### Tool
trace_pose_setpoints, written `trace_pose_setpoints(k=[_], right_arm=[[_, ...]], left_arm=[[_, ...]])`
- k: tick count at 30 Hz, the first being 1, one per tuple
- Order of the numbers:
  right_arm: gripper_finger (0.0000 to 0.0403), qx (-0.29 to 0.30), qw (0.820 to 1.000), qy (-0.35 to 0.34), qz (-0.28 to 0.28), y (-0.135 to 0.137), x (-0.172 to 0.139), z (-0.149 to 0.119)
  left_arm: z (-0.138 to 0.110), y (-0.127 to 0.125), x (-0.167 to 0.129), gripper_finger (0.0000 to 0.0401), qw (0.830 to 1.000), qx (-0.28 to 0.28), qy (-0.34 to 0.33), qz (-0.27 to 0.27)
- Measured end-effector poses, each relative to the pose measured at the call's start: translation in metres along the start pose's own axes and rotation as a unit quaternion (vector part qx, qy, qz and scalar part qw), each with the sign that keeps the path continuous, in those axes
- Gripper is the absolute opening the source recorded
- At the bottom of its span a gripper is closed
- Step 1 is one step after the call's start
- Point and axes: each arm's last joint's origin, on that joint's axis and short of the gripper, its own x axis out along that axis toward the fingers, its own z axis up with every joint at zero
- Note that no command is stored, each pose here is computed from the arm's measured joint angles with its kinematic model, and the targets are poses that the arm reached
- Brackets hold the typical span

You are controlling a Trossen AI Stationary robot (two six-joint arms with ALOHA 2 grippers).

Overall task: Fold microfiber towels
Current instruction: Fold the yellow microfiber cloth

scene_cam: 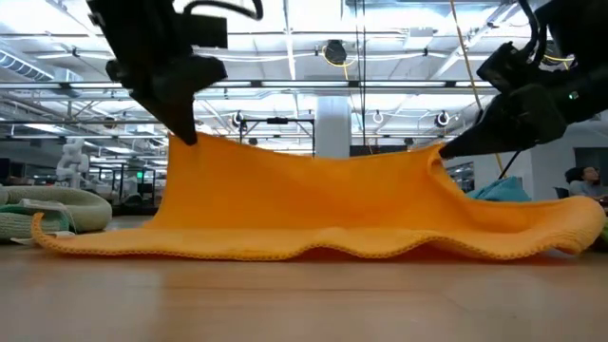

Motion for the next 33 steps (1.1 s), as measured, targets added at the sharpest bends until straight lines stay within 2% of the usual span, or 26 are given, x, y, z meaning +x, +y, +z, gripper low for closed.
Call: trace_pose_setpoints(k=[5,10,14,17,19,22,25,29,33], right_arm=[[0.0153,0.04,0.999,-0.007,0.006,0.001,-0.003,0.006],[0.0177,0.075,0.997,0.011,0.026,0.004,-0.009,0.017],[0.017,0.132,0.984,0.048,0.107,0.013,-0.016,0.019],[0.0163,0.161,0.965,0.086,0.19,0.024,-0.022,0.016],[0.016,0.176,0.95,0.114,0.229,0.031,-0.028,0.013],[0.016,0.185,0.938,0.146,0.253,0.042,-0.034,0.006],[0.016,0.176,0.933,0.177,0.261,0.05,-0.038,-0.003],[0.016,0.145,0.927,0.209,0.275,0.06,-0.043,-0.015],[0.016,0.106,0.931,0.216,0.274,0.067,-0.043,-0.024]], left_arm=[[0.0,0.002,0.005,0.0036,1.0,-0.01,0.007,0.007],[0.008,0.007,-0.009,0.0083,1.0,0.006,0.0,-0.011],[0.016,0.015,-0.024,0.0103,0.999,0.014,-0.013,-0.036],[0.02,0.02,-0.038,0.0107,0.997,-0.01,-0.028,-0.068],[0.025,0.013,-0.044,0.0108,0.992,-0.029,-0.054,-0.107],[0.03,-0.008,-0.052,0.0108,0.978,-0.01,-0.107,-0.177],[0.04,-0.04,-0.053,0.0108,0.952,0.017,-0.176,-0.249],[0.047,-0.079,-0.04,0.0108,0.915,0.065,-0.248,-0.312],[0.051,-0.105,-0.011,0.0108,0.889,0.095,-0.27,-0.358]])
